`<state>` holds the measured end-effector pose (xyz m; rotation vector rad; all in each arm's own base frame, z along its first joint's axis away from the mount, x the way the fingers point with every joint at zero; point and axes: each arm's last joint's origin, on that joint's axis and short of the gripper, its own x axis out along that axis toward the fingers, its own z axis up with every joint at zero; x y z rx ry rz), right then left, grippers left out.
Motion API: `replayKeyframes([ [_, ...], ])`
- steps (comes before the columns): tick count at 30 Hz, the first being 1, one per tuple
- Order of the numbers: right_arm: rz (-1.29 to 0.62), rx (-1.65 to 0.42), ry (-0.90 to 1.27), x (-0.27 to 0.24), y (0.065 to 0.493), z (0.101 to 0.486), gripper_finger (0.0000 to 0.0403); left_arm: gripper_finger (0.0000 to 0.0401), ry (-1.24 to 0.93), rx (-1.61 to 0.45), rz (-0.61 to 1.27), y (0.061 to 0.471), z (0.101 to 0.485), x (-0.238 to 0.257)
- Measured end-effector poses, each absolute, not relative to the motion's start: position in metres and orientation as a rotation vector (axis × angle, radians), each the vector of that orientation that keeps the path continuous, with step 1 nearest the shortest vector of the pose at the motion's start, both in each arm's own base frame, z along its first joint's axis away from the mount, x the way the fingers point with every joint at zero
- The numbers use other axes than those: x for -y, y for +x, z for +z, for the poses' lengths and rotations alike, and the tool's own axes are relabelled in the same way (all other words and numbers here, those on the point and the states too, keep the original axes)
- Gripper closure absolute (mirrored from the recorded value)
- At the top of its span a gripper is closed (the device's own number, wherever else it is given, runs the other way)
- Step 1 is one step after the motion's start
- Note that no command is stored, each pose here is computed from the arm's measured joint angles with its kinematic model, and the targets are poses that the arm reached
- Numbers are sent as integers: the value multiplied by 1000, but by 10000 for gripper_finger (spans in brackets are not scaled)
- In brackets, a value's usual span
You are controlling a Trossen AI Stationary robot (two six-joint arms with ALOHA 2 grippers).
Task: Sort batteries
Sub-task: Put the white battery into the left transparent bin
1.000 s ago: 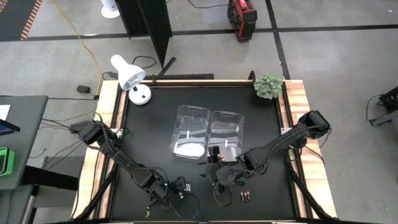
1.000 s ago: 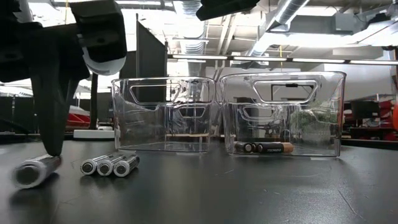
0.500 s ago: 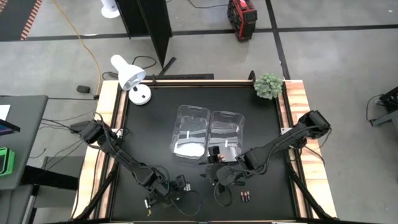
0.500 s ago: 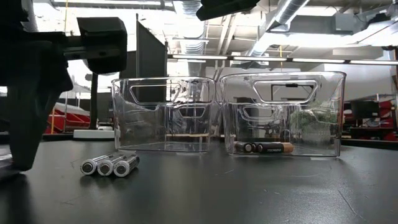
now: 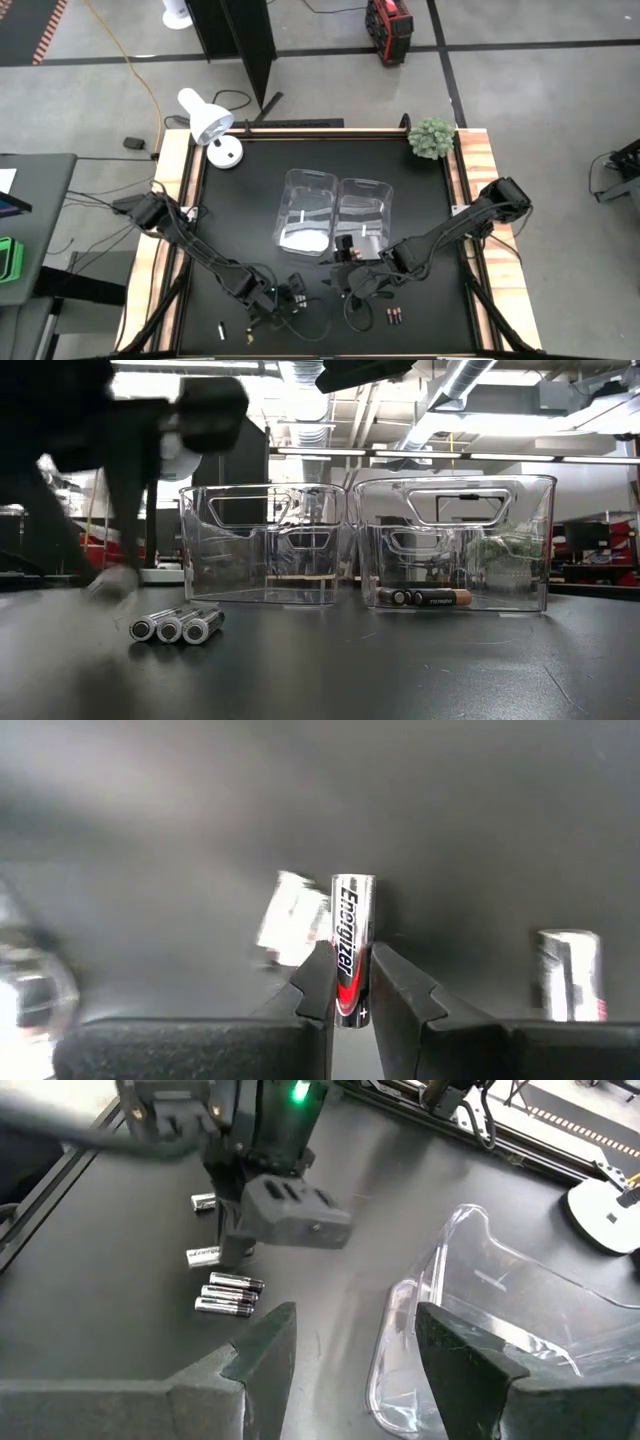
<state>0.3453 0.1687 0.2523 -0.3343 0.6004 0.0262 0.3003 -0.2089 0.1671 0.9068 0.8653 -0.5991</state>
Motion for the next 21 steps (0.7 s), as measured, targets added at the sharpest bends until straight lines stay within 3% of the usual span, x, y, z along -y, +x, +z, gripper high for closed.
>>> replayKeyframes([
  [13,30,-616,-351,-168,344,251,180,366,793,-809,-452,282,228,198],
  [21,31,-626,-358,-168,344,250,180,366,649,-577,-436,243,278,170],
])
